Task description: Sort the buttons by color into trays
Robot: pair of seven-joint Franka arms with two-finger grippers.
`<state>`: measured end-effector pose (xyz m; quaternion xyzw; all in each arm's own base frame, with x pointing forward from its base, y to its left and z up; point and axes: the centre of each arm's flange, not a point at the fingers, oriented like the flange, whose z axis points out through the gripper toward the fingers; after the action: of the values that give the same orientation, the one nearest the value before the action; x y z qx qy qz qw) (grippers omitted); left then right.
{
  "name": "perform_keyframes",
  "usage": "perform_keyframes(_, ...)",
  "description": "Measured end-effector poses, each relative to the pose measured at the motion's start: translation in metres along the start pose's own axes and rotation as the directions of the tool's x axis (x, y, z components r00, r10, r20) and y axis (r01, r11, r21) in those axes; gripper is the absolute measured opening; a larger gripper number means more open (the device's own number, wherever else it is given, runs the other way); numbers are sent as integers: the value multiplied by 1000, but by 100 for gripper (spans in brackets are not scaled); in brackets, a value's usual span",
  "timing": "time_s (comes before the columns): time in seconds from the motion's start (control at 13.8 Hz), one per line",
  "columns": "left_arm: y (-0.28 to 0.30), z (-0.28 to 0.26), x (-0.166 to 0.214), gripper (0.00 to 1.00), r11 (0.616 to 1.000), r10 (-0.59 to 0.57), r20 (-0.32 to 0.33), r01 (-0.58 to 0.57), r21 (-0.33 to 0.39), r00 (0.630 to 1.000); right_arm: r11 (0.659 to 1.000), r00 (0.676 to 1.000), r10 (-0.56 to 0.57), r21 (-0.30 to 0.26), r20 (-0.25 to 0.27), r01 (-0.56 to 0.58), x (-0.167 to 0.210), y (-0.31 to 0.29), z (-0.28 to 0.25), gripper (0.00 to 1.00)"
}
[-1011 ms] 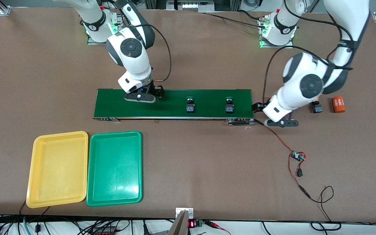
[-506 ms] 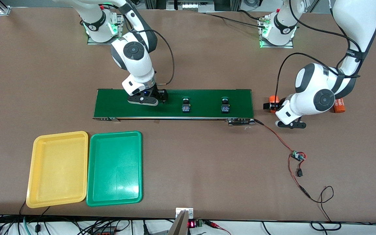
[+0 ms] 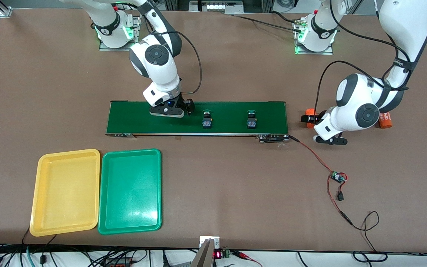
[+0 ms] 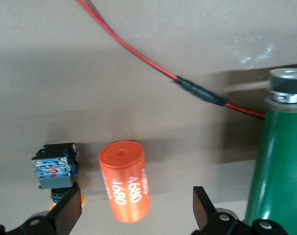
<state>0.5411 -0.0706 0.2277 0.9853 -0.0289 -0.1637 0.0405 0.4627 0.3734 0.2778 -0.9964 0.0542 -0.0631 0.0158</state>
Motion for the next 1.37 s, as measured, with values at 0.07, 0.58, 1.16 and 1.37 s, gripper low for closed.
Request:
perform_keyframes(0.07,-4,5,1,100,1000,1,7,-1,-6,1000,1000,1000,1,1,-2,-1,1,0,-1,100)
perform_keyframes(0.58,-15,42,-2,100,999,-3,60,5,-35,998,999,999,34,10,-10,-34,5,-3,-6,100)
perform_keyframes(1.16,-15,64,-10,52,999,-2,55,5,-44,998,999,999,51,19,-16,-50,8,-5,-9,100)
perform_keyframes(1.37,-13,56,-7,50,999,31,27,-30,-43,999,998,998,52,21,-18,-51,9,-7,-10,100)
